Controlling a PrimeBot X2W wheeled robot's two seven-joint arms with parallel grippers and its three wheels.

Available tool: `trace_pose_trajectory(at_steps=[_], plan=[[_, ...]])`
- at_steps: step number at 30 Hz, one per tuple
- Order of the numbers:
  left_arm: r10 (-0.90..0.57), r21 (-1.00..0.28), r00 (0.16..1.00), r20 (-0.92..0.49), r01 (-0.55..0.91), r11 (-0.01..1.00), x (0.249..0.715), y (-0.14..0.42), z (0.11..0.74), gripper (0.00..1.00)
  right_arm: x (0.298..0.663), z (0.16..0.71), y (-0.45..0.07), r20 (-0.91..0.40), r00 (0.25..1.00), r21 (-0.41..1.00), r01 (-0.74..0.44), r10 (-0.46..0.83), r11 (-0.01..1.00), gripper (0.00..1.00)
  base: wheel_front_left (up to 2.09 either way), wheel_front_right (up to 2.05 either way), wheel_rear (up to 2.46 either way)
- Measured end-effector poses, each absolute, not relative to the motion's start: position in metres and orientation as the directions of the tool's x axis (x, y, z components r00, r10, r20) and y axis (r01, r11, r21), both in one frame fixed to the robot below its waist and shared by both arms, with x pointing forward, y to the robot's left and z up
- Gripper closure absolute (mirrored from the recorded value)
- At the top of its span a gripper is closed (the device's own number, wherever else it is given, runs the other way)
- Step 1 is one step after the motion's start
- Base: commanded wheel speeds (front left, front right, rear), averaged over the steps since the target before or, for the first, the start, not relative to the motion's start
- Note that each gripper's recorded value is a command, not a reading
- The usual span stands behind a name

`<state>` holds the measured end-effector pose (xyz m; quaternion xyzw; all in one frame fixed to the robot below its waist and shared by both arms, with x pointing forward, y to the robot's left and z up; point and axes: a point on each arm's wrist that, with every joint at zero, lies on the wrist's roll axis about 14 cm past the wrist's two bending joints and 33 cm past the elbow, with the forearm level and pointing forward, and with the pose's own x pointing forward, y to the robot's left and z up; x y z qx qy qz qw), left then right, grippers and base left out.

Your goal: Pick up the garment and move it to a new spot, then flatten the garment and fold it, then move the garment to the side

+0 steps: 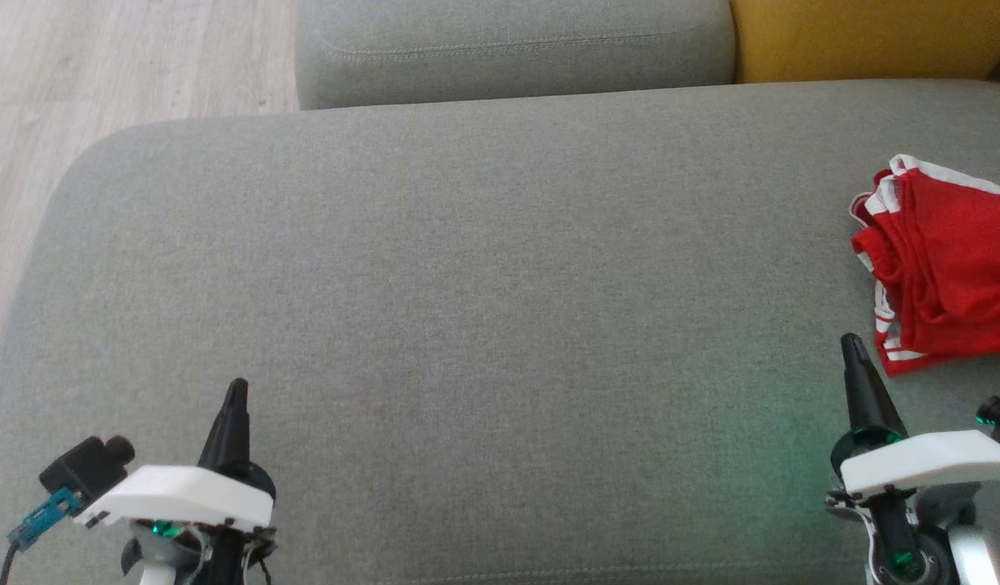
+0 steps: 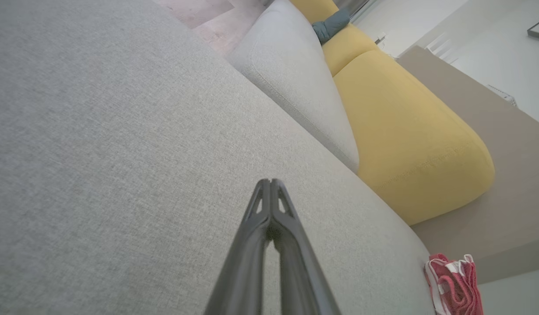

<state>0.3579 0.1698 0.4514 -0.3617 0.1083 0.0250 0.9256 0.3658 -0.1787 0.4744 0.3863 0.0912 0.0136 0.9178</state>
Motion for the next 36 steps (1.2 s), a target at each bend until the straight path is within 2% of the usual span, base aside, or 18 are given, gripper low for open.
trace_pose_trajectory(at_steps=[20, 36], plan=[[-0.046, -0.815, 0.972, -0.229, -0.165, 0.556, 0.359, 0.171, 0.450, 1.00, 0.367, 0.474, -0.184, -0.136, 0.988, 0.848, 0.077, 0.076, 0.524, 1.00, 0.00, 0.00, 0.00], [-0.048, -0.915, 0.979, -0.196, -0.165, 0.368, 0.364, 0.177, 0.457, 1.00, 0.368, 0.474, -0.192, -0.119, 0.992, 0.934, 0.098, 0.041, 0.343, 1.00, 0.00, 0.00, 0.00]])
